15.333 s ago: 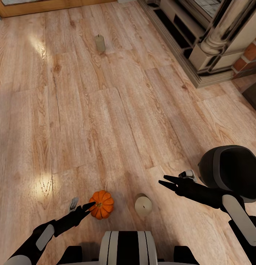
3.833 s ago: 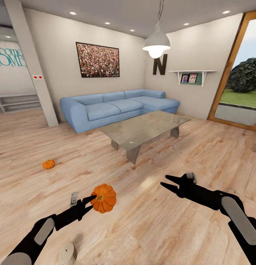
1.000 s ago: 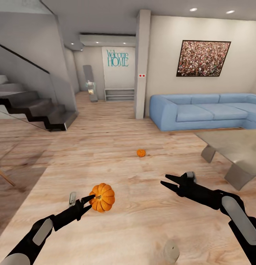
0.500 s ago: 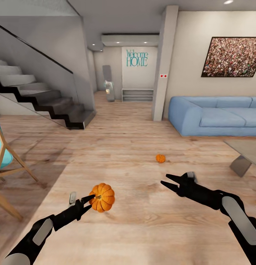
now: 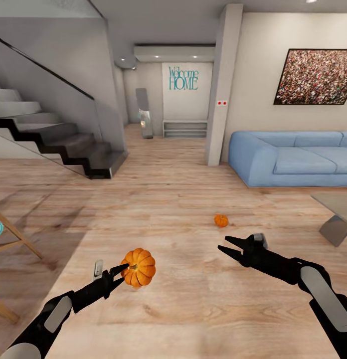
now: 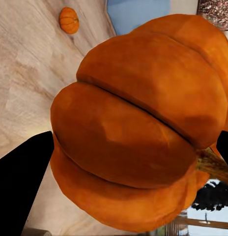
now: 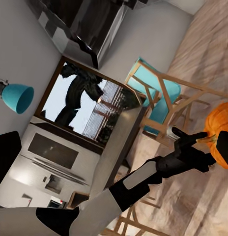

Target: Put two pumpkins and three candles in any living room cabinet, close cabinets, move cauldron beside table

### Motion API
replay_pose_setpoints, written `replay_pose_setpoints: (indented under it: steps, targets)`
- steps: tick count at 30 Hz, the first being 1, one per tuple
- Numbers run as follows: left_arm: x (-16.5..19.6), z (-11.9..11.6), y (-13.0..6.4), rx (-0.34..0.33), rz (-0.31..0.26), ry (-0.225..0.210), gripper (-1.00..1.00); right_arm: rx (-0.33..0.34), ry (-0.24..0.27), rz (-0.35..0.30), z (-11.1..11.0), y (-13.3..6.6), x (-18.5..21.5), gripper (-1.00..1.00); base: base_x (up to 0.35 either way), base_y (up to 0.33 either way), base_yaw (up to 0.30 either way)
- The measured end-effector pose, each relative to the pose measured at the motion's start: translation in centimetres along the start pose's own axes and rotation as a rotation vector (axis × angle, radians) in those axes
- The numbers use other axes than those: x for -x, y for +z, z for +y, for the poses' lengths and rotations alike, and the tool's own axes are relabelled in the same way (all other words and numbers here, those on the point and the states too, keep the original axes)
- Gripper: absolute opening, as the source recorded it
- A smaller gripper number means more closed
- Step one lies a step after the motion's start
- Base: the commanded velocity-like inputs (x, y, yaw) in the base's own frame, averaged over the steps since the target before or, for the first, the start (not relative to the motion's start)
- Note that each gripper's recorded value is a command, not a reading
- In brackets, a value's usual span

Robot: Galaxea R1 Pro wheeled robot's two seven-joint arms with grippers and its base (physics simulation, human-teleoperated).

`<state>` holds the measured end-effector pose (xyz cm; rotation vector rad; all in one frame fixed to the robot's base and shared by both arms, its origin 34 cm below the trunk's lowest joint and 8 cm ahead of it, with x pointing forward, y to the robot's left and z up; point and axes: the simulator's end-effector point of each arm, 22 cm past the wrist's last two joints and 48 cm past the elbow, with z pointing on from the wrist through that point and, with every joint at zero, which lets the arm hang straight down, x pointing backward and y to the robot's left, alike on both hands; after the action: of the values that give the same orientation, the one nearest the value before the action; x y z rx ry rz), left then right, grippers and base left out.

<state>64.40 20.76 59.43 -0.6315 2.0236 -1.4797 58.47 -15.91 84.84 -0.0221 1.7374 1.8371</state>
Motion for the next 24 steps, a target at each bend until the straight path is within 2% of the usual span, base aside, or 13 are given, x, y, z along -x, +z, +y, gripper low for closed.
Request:
replay_pose_setpoints:
  steps: [11, 24]
  targets:
    - [0.00, 0.00, -0.01, 0.000, 0.000, 0.000, -1.00, 0.001, 0.001, -0.002, -0.04, -0.01, 0.03, 1.00, 0.296, 0.195, -0.082]
    - [-0.04, 0.03, -0.01, 0.001, 0.001, -0.001, -1.00, 0.001, 0.001, -0.002, -0.04, -0.02, 0.03, 1.00, 0.295, 0.189, -0.244]
